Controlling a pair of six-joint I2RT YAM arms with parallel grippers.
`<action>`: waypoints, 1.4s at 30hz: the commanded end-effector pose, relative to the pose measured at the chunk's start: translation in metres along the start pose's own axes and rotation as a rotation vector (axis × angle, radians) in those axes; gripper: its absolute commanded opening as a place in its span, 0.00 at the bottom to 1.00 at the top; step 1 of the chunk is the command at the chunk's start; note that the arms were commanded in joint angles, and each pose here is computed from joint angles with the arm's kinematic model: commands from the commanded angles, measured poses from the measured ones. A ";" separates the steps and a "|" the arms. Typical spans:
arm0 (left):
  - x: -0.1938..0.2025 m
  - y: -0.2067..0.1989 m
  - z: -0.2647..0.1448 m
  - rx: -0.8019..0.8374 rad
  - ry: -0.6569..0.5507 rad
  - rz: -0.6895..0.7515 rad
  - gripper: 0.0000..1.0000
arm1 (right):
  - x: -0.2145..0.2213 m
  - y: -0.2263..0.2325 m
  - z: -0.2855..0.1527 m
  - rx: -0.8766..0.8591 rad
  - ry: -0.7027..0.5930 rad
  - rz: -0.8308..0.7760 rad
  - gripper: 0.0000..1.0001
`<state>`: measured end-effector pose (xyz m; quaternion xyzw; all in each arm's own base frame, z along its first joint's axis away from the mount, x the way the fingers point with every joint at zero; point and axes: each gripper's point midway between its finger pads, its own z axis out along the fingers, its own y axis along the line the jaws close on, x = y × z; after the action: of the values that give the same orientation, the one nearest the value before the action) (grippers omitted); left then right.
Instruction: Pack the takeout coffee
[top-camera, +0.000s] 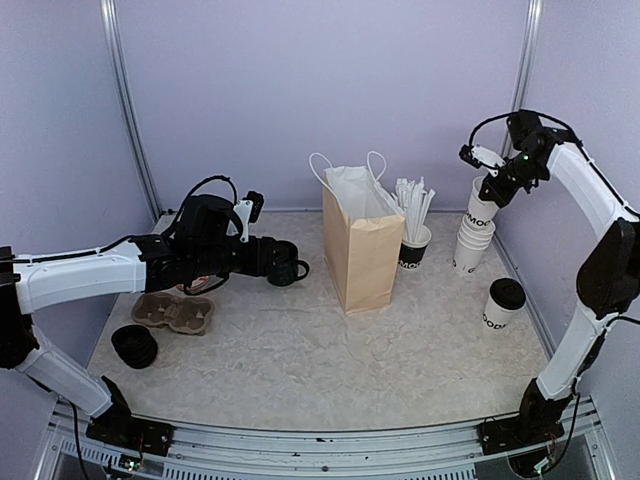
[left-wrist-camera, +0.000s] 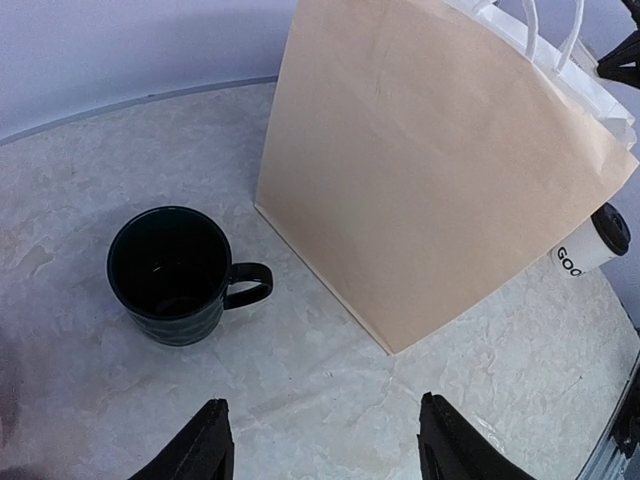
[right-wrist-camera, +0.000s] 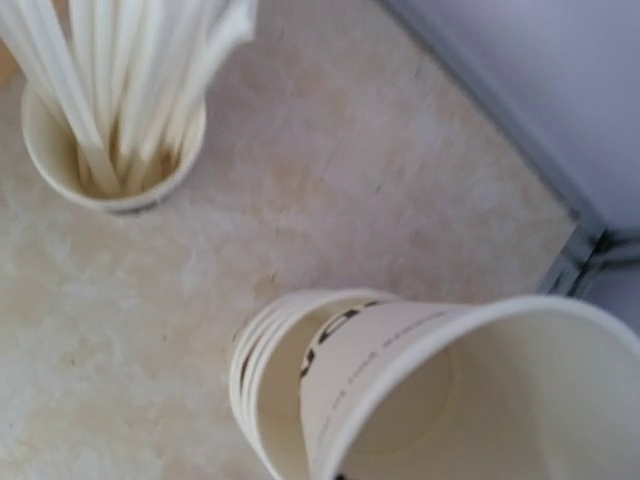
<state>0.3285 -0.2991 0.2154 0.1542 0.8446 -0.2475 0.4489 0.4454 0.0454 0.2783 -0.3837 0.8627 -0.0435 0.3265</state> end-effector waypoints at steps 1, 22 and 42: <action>-0.016 0.000 -0.010 -0.025 -0.033 0.017 0.62 | -0.029 0.011 -0.061 0.019 -0.137 -0.035 0.00; -0.029 0.071 -0.015 -0.316 0.101 0.055 0.62 | 0.055 0.278 -0.068 -0.546 -0.137 -0.506 0.00; 0.074 0.129 -0.077 -0.601 0.518 -0.187 0.52 | 0.008 0.440 -0.041 -0.673 -0.267 -0.922 0.00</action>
<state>0.3380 -0.1817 0.1632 0.0388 0.9581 -0.0261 0.2827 0.1311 0.3112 0.1593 -0.8013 0.5428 0.1496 0.2021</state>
